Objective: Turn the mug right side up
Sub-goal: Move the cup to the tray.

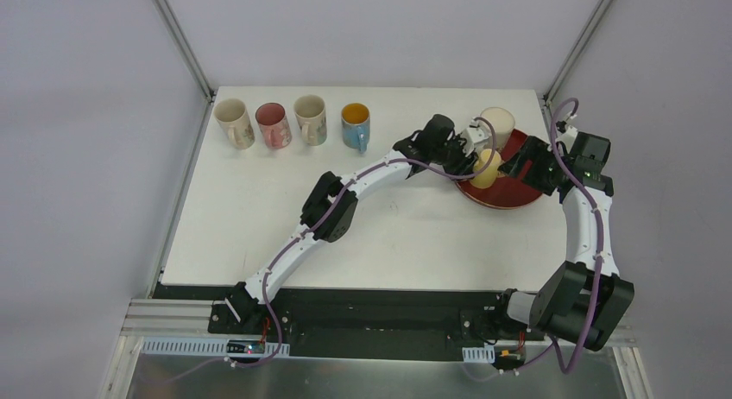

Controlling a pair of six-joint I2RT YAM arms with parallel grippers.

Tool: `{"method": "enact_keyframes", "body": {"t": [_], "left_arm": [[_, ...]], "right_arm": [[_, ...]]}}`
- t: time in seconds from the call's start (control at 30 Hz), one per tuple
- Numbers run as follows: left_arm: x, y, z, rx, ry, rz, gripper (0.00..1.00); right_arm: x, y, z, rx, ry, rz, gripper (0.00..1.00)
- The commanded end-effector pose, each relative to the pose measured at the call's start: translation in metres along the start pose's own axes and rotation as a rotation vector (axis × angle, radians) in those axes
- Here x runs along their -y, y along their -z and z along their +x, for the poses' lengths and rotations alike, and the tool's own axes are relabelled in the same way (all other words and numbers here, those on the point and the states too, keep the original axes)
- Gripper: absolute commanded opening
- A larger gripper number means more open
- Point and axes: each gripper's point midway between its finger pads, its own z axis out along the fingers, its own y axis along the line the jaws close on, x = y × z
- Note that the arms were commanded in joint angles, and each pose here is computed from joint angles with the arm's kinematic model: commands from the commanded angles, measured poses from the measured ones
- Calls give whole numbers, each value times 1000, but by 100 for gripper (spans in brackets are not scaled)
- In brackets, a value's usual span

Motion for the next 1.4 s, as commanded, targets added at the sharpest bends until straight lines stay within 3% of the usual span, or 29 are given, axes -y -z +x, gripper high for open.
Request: {"method": "enact_keyframes", "body": {"t": [0.0,0.07,0.23,0.4,0.73,0.93,1.1,1.37], "left_arm": [[5,6,-24,31,-38,-15,44],[5,8,-25,26,-36,-21,49],[2,15,-26,3,-30,-52,85],[-3,21,-21,-30,-29,-88,99],[7,77,-44,-105,58,-71,99],[23,135,-55,-167,139,-33,99],[19,195,-79,-137,252,-48,99],[8,269,-78,-135,313,-147,99]], "right_arm": [[2,1,-2,-8,84,-18,82],[6,0,1,-46,148,-21,83],[17,-6,14,-165,272,-41,84],[6,-13,20,-213,313,-152,84],[18,-66,38,-388,536,-124,83],[16,-86,50,-459,627,-110,83],[13,-97,72,-533,704,-102,83],[14,-99,104,-612,755,-101,82]]}}
